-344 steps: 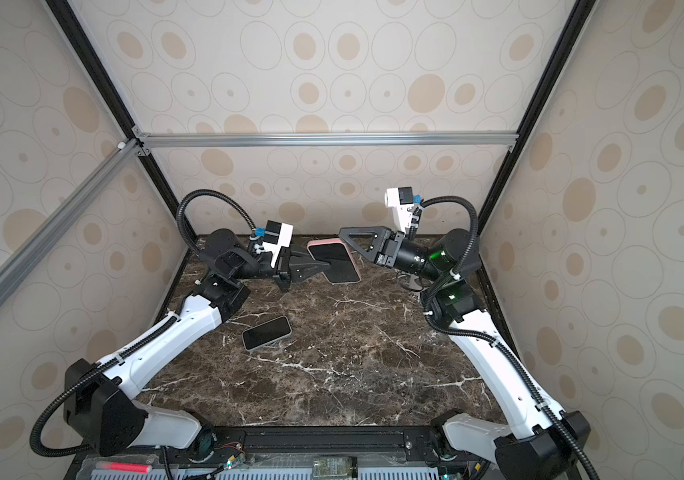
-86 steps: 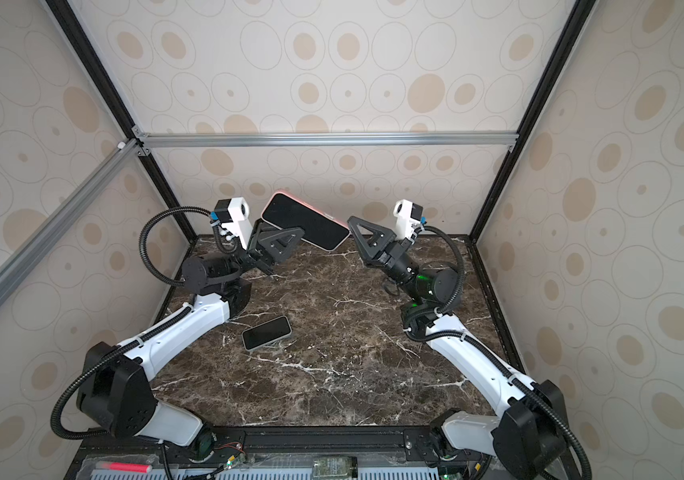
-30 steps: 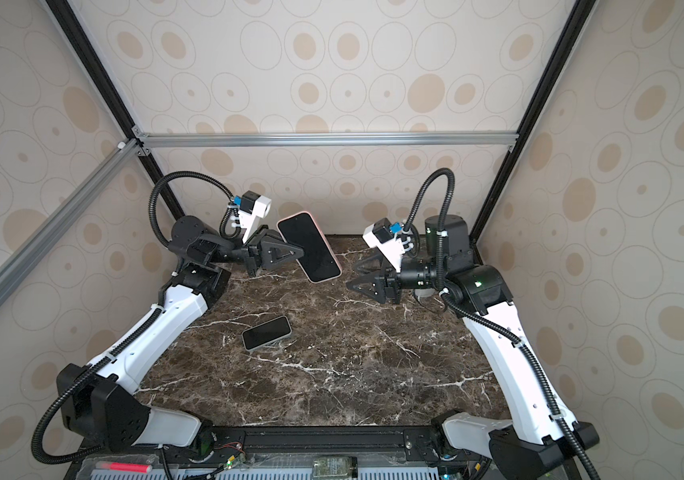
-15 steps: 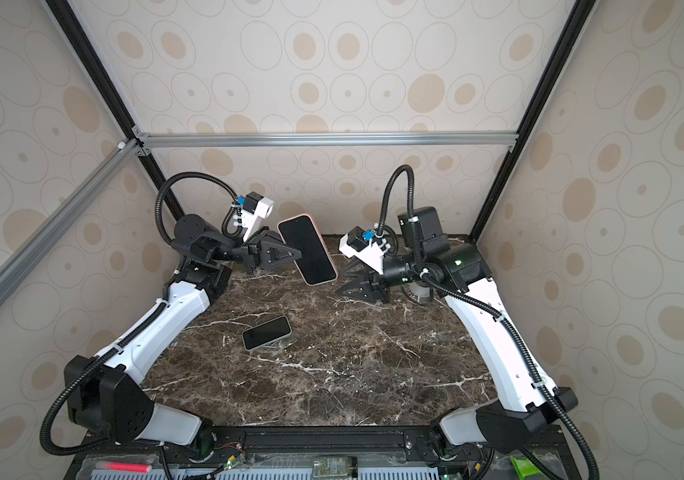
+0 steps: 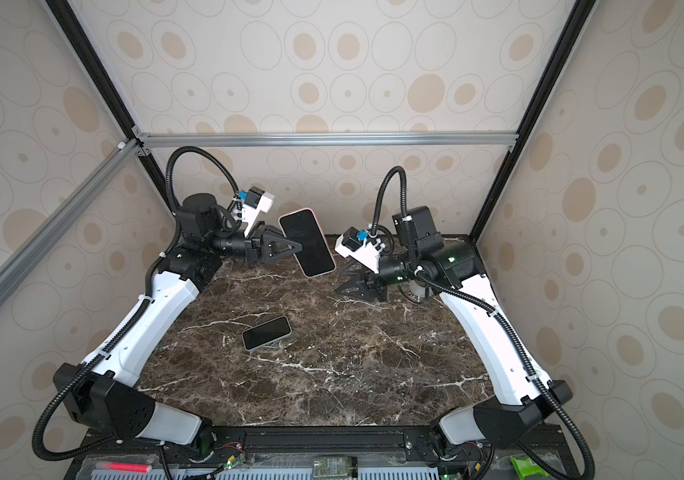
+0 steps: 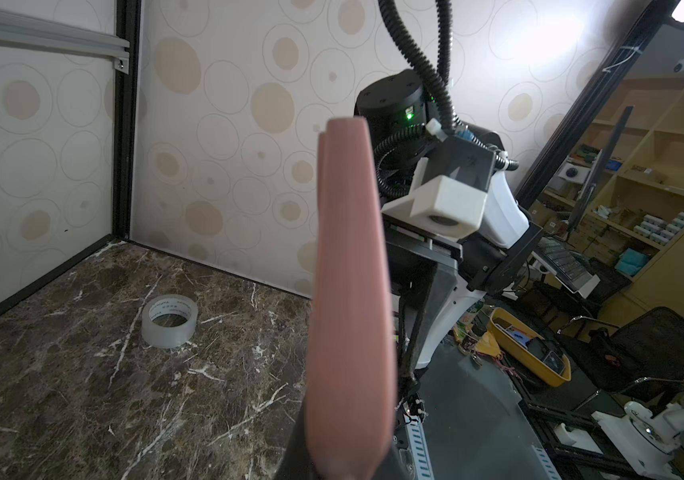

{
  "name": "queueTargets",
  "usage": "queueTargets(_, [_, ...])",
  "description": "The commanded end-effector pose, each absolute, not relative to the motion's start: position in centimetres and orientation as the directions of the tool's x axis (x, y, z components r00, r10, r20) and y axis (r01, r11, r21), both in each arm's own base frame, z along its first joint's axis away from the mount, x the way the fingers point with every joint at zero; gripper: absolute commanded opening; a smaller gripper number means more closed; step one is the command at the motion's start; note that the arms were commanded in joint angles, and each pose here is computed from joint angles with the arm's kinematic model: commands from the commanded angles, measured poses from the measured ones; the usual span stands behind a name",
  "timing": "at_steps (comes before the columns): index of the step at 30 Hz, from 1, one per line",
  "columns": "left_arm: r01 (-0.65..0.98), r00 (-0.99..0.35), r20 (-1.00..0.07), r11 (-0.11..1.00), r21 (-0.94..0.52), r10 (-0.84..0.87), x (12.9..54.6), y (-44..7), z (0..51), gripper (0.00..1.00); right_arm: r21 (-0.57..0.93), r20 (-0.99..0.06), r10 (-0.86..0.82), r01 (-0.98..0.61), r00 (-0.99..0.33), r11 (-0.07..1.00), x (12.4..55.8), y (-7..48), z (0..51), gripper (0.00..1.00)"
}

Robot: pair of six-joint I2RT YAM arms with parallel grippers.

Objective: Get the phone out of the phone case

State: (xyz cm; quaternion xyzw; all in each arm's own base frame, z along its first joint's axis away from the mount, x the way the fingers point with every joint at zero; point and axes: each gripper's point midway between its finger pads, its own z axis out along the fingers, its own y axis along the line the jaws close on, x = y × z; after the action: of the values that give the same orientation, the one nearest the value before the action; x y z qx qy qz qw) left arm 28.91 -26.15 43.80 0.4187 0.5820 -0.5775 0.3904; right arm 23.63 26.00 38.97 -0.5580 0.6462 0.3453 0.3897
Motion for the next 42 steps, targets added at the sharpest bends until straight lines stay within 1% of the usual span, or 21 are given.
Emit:
queueTargets(1, [0.961,-0.275,-0.96,-0.018,-0.276,0.049,28.2,-25.8,44.3,0.0,-0.01,-0.875,-0.481,-0.993,-0.05,0.12,23.2,25.8,38.5,0.49])
queueTargets(8, [0.971,-0.236,-0.968,0.002,-0.237,0.089,27.9,-25.6,43.9,0.0,-0.034,-0.835,-0.548,-0.987,-0.059,0.157,24.3,25.3,37.5,0.49])
queueTargets(10, [0.972,-0.232,-0.968,0.001,-0.233,0.098,27.6,-25.7,43.8,0.0,-0.039,-0.831,-0.554,-0.989,-0.049,0.146,24.3,25.5,37.3,0.49])
queueTargets(15, [0.976,-0.214,-0.968,-0.012,-0.217,0.13,27.0,-26.2,43.3,0.0,-0.044,-0.819,-0.574,-0.997,-0.004,0.07,23.8,26.8,36.7,0.48])
queueTargets(18, [0.978,-0.204,-0.967,-0.013,-0.208,0.151,26.7,-26.4,43.0,0.0,-0.046,-0.82,-0.572,-0.997,0.005,0.057,24.1,27.1,36.8,0.48])
queueTargets(22, [0.979,-0.199,-0.968,-0.021,-0.205,0.155,26.4,-26.5,42.9,0.0,-0.059,-0.796,-0.604,-0.998,0.027,0.033,24.4,27.5,36.0,0.45])
queueTargets(28, [0.979,-0.195,-0.969,-0.032,-0.202,0.151,25.9,-26.4,43.2,0.0,-0.059,-0.797,-0.603,-0.998,0.04,0.012,24.5,28.3,35.7,0.42])
queueTargets(34, [0.977,-0.202,-0.968,-0.041,-0.211,0.15,25.8,-26.5,43.2,0.0,-0.071,-0.809,-0.582,-0.997,0.081,-0.04,23.6,28.7,35.9,0.32])
queueTargets(36, [0.977,-0.202,-0.968,-0.04,-0.21,0.148,25.8,-26.4,43.3,0.0,-0.082,-0.806,-0.583,-0.995,0.099,-0.056,23.4,28.9,35.7,0.25])
queueTargets(39, [0.976,-0.208,-0.967,-0.039,-0.216,0.149,25.9,-26.5,43.2,0.0,-0.095,-0.801,-0.587,-0.993,0.115,-0.064,23.2,29.1,35.6,0.11])
queueTargets(41, [0.975,-0.211,-0.966,-0.035,-0.219,0.151,25.9,-26.5,43.1,0.0,-0.101,-0.802,-0.584,-0.992,0.124,-0.072,23.0,29.2,35.6,0.04])
queueTargets(42, [0.975,-0.213,-0.965,-0.032,-0.22,0.151,26.0,-26.5,43.1,0.0,-0.105,-0.805,-0.578,-0.991,0.133,-0.081,22.9,29.2,35.6,0.03])
